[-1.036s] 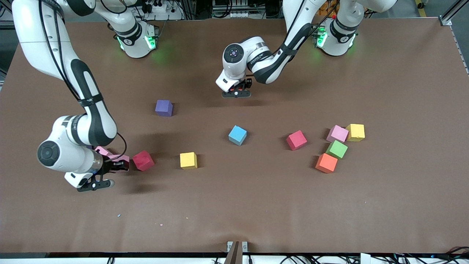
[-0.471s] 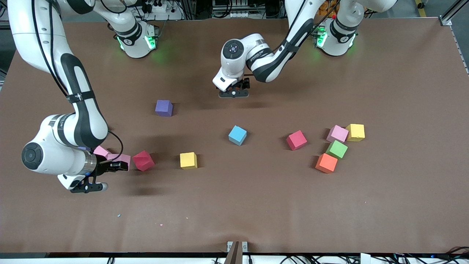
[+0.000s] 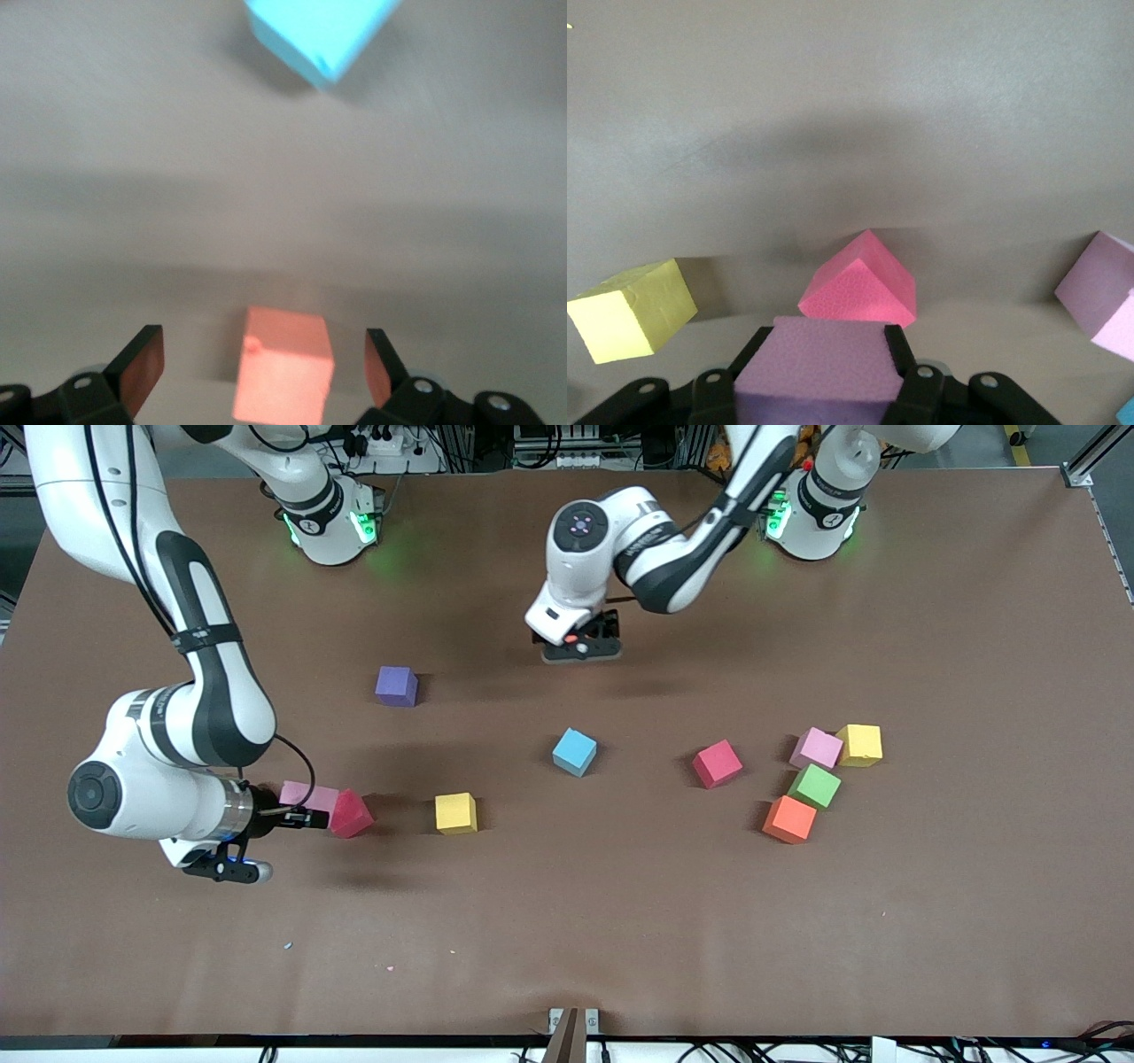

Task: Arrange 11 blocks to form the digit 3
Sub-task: 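Place the orange cube with the left gripper while the right gripper grasps lavender, then grasp the pink cube with the left gripper while the right gripper lifts lavender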

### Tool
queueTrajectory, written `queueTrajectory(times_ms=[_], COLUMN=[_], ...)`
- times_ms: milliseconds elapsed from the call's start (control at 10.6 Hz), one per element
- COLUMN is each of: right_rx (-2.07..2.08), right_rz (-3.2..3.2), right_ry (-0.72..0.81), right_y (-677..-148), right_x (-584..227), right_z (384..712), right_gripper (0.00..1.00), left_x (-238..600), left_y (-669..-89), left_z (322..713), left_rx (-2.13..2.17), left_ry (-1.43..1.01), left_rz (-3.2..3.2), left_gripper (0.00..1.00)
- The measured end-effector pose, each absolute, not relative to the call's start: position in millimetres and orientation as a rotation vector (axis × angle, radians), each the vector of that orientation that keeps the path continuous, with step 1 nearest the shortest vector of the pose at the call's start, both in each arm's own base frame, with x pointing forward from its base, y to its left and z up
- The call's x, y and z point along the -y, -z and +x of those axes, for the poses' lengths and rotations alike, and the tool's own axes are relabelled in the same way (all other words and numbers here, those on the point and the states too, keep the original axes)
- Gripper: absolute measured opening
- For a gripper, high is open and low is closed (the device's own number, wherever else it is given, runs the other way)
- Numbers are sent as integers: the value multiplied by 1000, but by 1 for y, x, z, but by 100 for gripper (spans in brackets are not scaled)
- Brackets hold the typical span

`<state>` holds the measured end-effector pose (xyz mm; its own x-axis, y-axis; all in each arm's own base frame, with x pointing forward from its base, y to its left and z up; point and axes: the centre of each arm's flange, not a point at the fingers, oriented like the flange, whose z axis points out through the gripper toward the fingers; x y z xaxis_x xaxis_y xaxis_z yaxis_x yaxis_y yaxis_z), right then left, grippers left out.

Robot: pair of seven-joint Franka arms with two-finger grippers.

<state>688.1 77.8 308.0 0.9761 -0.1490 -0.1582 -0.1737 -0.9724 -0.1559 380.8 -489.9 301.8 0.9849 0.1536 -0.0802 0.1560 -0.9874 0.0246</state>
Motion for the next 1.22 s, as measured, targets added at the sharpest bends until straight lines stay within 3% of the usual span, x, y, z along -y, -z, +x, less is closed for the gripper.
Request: queueTrajectory(times_ms=[471,753,1224], right_rx=[-453,-638,-812], right_rz=[-2934,-2911,-2901], right_ry=[-207,-233,-305], right_y=[-323,-328,-324], right_x=[-84,-102,-161], right_z=[688,682,657], right_gripper=[56,56,56], left_x=[352,295,262], left_y=[-323,-300,-263], left_z=[502,534,556], left_rx=[-599,-694,-747], left_ry=[129,137,128], left_rz=[3079,3106,3103], left_gripper=[100,100,100])
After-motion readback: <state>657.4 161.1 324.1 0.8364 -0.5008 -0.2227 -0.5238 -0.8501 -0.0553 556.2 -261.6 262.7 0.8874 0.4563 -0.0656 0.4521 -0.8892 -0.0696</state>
